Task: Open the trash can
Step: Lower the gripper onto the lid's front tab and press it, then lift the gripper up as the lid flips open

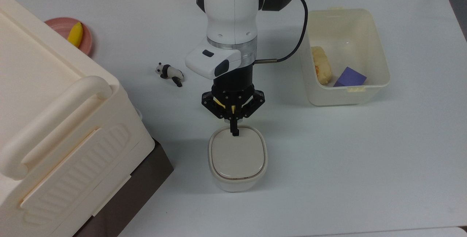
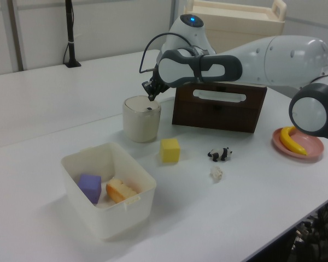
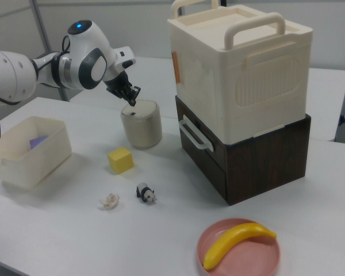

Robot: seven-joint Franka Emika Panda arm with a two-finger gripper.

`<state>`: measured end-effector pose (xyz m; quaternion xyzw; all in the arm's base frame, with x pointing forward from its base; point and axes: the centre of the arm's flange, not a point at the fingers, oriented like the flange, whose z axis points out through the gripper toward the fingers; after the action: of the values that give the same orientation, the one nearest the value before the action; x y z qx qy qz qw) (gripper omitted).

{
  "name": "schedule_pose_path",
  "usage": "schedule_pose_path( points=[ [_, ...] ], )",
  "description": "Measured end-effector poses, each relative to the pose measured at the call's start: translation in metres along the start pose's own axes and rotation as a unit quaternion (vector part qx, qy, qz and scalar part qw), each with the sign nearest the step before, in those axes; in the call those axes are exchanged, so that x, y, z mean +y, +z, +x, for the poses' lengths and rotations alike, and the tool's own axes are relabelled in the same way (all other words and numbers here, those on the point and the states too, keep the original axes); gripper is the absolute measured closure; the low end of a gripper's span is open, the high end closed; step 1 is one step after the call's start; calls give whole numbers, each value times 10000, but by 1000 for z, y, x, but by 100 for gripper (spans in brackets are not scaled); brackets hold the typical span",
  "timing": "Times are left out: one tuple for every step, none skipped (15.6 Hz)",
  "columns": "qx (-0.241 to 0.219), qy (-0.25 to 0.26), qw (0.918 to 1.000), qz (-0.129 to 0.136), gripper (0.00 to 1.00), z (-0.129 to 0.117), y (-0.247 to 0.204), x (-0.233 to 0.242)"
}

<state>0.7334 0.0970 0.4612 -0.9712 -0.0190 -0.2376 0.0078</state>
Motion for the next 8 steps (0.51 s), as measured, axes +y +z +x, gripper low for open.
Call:
schedule_pose_path(
  points=[
    [28,-6,10000,2,99,0,1,0],
    [32,-13,10000,1,99,0,2,0],
    [27,-21,10000,0,99,0,3,0],
    [17,-31,10000,-2,99,0,4,0],
    [-1,-38,10000,-5,99,-1,7,0],
    [-24,-49,10000,-10,99,-2,10,-1],
    [-47,-79,10000,-13,99,-3,14,-1],
    [-122,-156,9998,-23,99,-7,24,-1]
  ],
)
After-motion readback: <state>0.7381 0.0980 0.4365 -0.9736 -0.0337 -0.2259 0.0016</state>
